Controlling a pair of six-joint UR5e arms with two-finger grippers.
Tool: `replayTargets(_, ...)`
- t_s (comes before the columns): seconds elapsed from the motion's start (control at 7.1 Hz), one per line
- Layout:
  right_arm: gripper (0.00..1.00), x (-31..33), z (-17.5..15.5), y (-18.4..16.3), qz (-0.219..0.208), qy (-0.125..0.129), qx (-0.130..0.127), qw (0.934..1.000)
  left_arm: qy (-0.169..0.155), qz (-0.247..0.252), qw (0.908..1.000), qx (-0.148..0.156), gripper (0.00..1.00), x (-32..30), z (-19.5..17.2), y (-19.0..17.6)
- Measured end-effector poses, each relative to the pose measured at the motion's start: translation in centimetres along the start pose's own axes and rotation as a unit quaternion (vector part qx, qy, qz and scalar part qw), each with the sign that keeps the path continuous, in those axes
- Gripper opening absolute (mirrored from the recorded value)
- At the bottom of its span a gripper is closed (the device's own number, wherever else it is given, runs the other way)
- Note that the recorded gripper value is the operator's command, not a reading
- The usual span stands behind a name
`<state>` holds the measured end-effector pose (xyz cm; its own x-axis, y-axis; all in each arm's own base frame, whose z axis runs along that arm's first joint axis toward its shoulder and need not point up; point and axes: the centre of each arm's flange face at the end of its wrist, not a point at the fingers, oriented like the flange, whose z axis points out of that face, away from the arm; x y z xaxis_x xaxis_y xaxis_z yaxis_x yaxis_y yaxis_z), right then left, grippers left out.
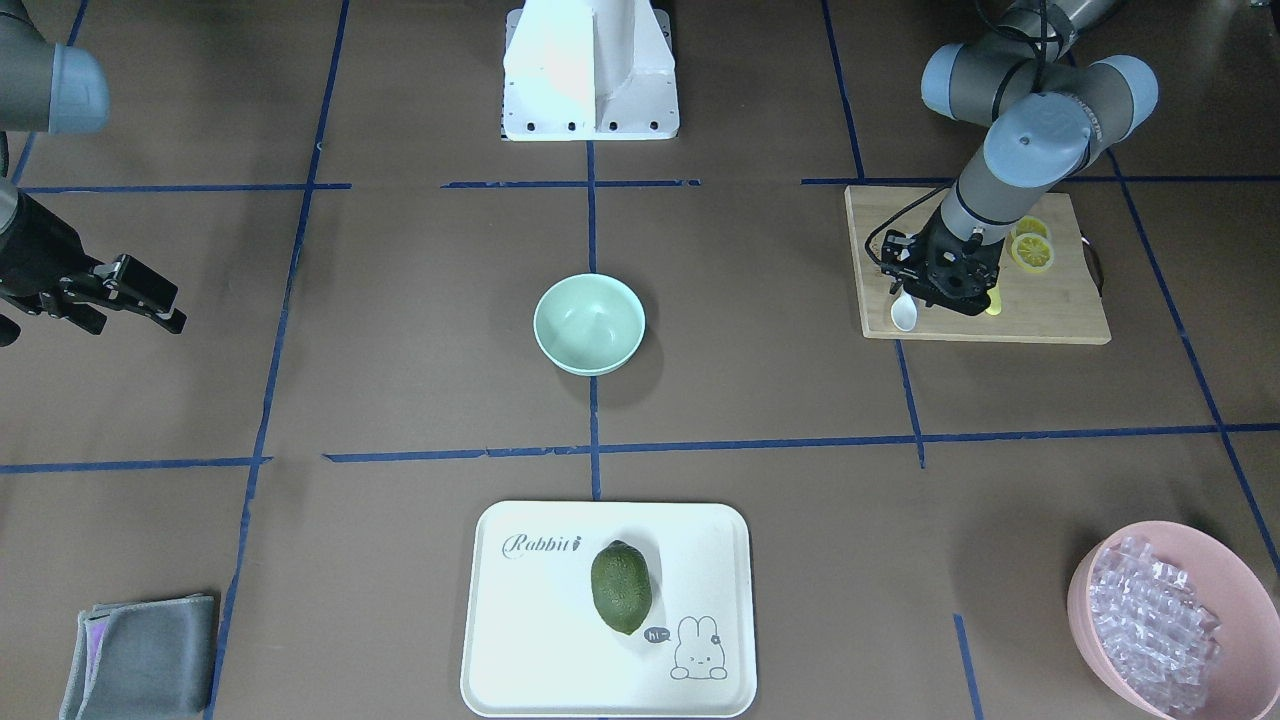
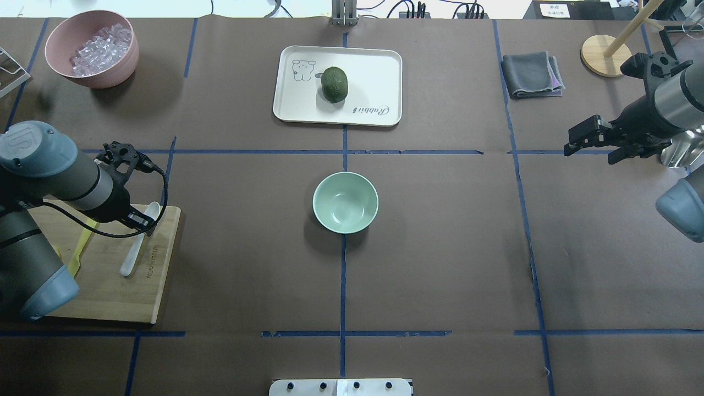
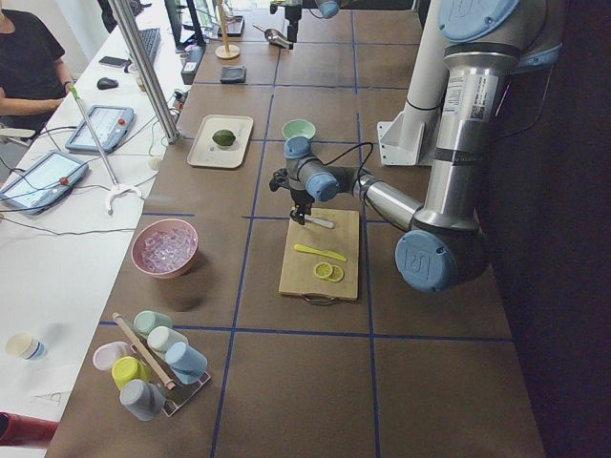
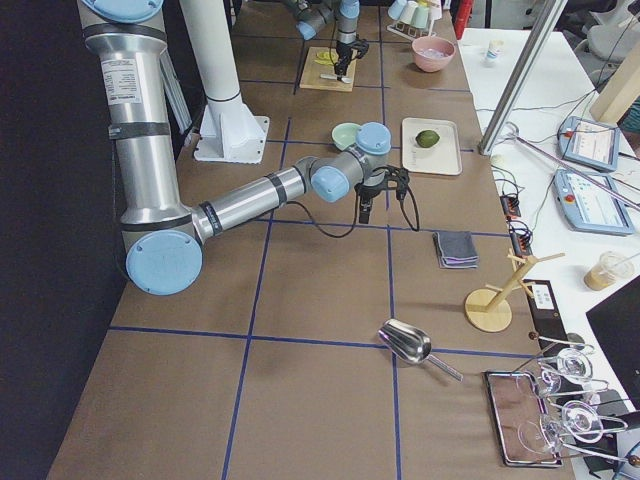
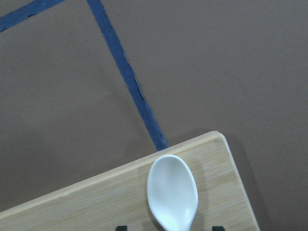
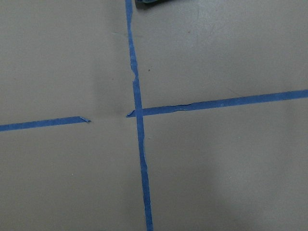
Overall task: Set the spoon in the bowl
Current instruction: 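Lower the left gripper onto the white spoon on the cutting board and grasp it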
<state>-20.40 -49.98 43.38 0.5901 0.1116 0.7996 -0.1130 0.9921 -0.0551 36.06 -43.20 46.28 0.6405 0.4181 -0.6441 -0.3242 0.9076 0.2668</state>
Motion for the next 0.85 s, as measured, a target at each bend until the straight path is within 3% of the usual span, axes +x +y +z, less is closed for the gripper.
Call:
replayTargets(0.28,0.99,-0.1,0.1,0.0,-0.001,0.000,-0.001,1.0000,-0.001,-0.002,1.0000,-0.004,0.42,-0.2,0.3,0.1)
replayTargets(0.56,0.99,-0.6,0.7,0.2,-0.003,0.002,-0.005,1.0000,0.012,-0.005,0.9998,-0.017,0.06,-0.2,0.7,0.3)
replayTargets(0.7,0.99,-0.9,1.0,0.4,-0.005,0.001,-0.007,1.0000,0.024,-0.005,0.9994,-0.025,0.00,0.0,0.8,0.5)
replayTargets(0.85,0.99,-1.1,1.1,0.4,-0.005,0.001,-0.008,1.0000,0.032,-0.006,0.9991,-0.028,0.00,0.3,0.5,0.6)
